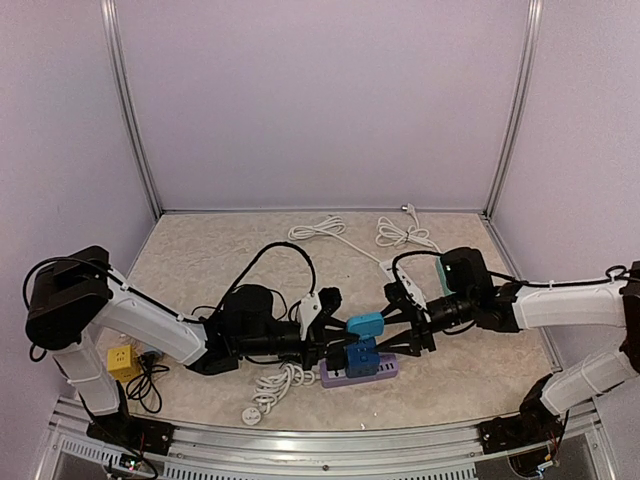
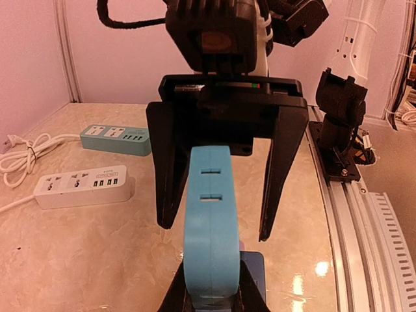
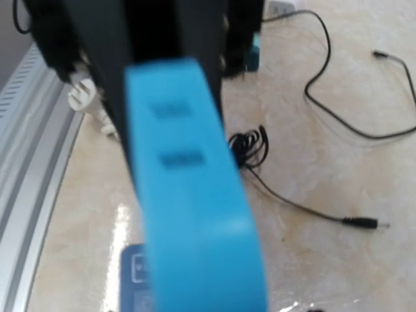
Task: Insert the plug
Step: Insert the plug into the socket, then move the socket to the center of the board.
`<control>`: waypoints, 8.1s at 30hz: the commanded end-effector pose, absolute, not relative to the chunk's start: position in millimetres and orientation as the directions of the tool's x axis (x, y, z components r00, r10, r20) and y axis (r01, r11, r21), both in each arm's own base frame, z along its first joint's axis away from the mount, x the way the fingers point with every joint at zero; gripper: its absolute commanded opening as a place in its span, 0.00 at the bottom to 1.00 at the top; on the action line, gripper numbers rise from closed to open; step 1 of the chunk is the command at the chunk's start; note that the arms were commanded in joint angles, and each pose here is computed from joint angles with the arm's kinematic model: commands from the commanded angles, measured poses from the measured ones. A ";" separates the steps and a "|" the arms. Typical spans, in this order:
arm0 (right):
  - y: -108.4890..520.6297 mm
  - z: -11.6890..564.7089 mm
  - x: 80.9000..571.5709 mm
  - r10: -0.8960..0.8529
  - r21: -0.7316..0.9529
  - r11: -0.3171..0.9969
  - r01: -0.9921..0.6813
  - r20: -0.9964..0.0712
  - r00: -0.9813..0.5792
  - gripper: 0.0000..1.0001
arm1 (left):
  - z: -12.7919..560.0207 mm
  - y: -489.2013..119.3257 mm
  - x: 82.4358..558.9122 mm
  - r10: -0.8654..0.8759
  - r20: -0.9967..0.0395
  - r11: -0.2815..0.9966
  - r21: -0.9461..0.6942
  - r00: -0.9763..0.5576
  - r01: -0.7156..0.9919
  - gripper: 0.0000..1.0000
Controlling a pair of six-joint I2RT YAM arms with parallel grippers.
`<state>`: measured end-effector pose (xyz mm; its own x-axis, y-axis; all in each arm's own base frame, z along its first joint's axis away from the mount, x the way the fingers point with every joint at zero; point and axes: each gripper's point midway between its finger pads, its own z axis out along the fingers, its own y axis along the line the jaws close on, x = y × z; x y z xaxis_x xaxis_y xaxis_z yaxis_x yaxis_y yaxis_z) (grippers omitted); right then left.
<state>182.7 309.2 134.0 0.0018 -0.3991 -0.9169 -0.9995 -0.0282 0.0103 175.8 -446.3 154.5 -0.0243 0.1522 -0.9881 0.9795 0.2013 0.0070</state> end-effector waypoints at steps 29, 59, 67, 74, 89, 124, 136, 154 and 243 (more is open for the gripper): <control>309.8 147.9 180.4 -0.363 -0.027 -0.023 -0.999 -0.931 0.033 0.00 | 124.6 -447.4 162.2 0.218 -0.975 0.167 -0.011 -0.048 0.986 0.00; 312.4 131.3 181.3 -0.411 0.038 -0.033 -0.999 -0.912 -0.021 0.00 | 109.1 -452.8 162.8 0.248 -0.967 0.145 -0.012 -0.048 0.989 0.00; 313.3 119.8 184.6 -0.439 0.062 -0.025 -0.998 -0.897 -0.045 0.00 | 100.6 -452.5 163.2 0.264 -0.962 0.163 -0.033 -0.076 0.986 0.00; 315.3 102.1 186.2 -0.483 0.108 -0.026 -0.994 -0.872 -0.082 0.00 | 92.7 -454.0 161.5 0.275 -0.957 0.165 -0.047 -0.091 0.985 0.00; 312.6 96.7 190.0 -0.520 0.098 -0.006 -0.995 -0.850 -0.081 0.00 | 82.0 -456.2 154.0 0.300 -0.951 0.165 -0.025 -0.074 0.986 0.00; 258.0 122.0 226.8 -0.389 0.244 0.584 -0.774 -0.752 -0.531 0.90 | 210.9 -282.8 227.0 0.818 -0.511 -0.106 0.317 0.264 0.942 0.99; 234.5 117.1 225.3 -0.223 0.412 0.741 -0.531 -0.595 -0.772 0.92 | 252.3 -157.3 221.2 0.938 -0.345 0.088 0.310 0.025 0.947 0.99; 241.3 15.5 174.4 -0.042 0.536 0.840 -0.089 -0.099 -0.994 0.45 | 212.8 -97.2 149.4 0.906 -0.420 0.233 0.399 -0.050 0.887 0.99; 253.5 11.6 178.8 -0.405 0.158 0.806 -0.570 -0.554 -0.727 0.00 | 172.1 -111.9 209.5 0.850 -0.402 0.456 0.237 -0.341 0.858 0.91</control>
<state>174.3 316.4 38.7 -0.5450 -0.4965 -0.6756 -0.7870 0.5808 0.2081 199.2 -91.0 168.1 -0.3171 0.8894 -0.3293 0.8609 0.4156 0.2935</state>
